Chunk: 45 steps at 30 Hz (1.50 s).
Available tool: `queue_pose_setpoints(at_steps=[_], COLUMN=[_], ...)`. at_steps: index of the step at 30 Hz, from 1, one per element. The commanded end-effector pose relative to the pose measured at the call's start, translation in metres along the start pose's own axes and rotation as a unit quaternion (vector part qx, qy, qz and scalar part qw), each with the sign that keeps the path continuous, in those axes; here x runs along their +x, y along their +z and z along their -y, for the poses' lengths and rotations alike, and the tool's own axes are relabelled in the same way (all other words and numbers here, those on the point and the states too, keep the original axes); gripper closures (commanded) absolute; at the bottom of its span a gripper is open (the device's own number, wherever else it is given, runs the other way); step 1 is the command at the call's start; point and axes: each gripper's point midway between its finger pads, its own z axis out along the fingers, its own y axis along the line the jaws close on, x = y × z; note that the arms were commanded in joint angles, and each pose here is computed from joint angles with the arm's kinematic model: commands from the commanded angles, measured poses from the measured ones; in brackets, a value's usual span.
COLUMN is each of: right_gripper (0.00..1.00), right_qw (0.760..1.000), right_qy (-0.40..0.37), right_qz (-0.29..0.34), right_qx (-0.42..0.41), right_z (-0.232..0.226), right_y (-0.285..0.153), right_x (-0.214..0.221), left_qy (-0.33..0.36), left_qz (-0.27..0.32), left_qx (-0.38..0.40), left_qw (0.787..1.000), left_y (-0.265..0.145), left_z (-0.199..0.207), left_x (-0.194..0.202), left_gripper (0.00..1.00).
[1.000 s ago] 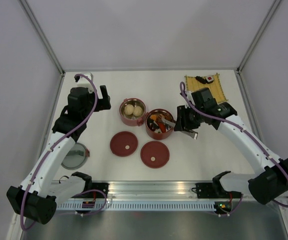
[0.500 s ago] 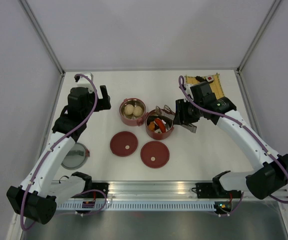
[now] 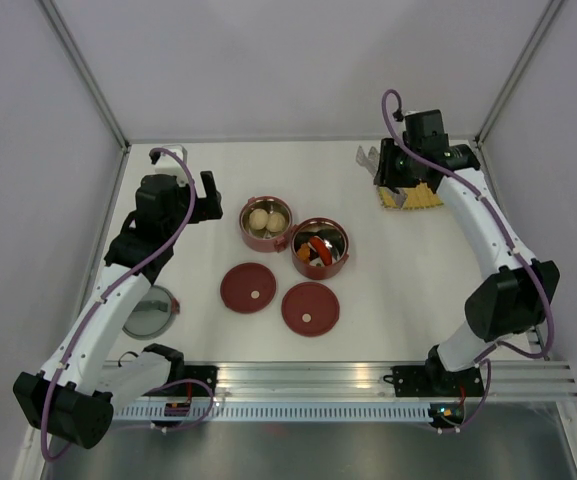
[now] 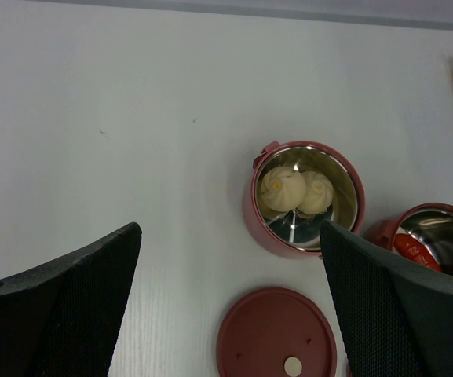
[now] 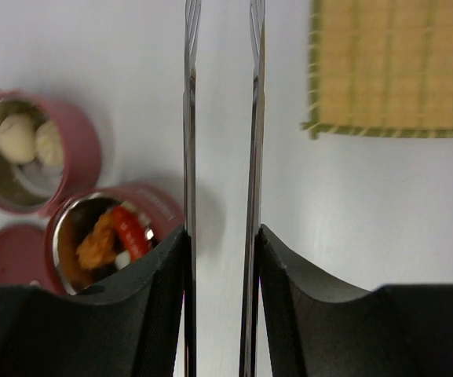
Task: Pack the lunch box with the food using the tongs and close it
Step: Place the fake food in the packing box, then pick up the fake food from the plate.
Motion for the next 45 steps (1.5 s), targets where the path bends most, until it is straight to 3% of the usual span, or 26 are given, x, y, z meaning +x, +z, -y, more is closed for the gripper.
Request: queue_pose_setpoints(at_steps=[1, 4, 14, 21, 31, 45], right_gripper=[0.55, 0.55, 0.56, 0.56, 0.55, 0.56], right_qw=[0.993, 0.984, 0.959, 0.959, 0.964, 0.974], right_qy=[0.024, 0.044, 0.14, 0.137, 0.076, 0.023], right_qz=[0.071, 0.101, 0.08, 0.053, 0.055, 0.017], right_qx=[0.09, 0.138, 0.231, 0.243, 0.25, 0.227], right_z=[0.051, 0.084, 0.188, 0.2, 0.209, 0.216], right_y=[0.002, 0.014, 0.06, 0.085, 0.088, 0.131], right_x=[-0.049, -0.07, -0.076, -0.069, -0.089, -0.088], left_qy=[-0.006, -0.005, 0.004, 0.008, 0.006, 0.009], left_qz=[0.025, 0.022, 0.012, 0.013, 0.014, 0.004], left_qx=[0.006, 0.005, -0.011, -0.014, -0.01, -0.013], left_qw=[1.0, 1.0, 1.0, 1.0, 1.0, 1.0], left_y=[-0.006, -0.004, 0.003, 0.002, 0.002, 0.007], left_z=[0.003, 0.002, -0.003, -0.004, -0.003, -0.004], left_x=[-0.018, -0.017, -0.011, -0.011, -0.011, -0.006], left_gripper=[0.0, 0.0, 0.0, 0.0, 0.0, 0.0])
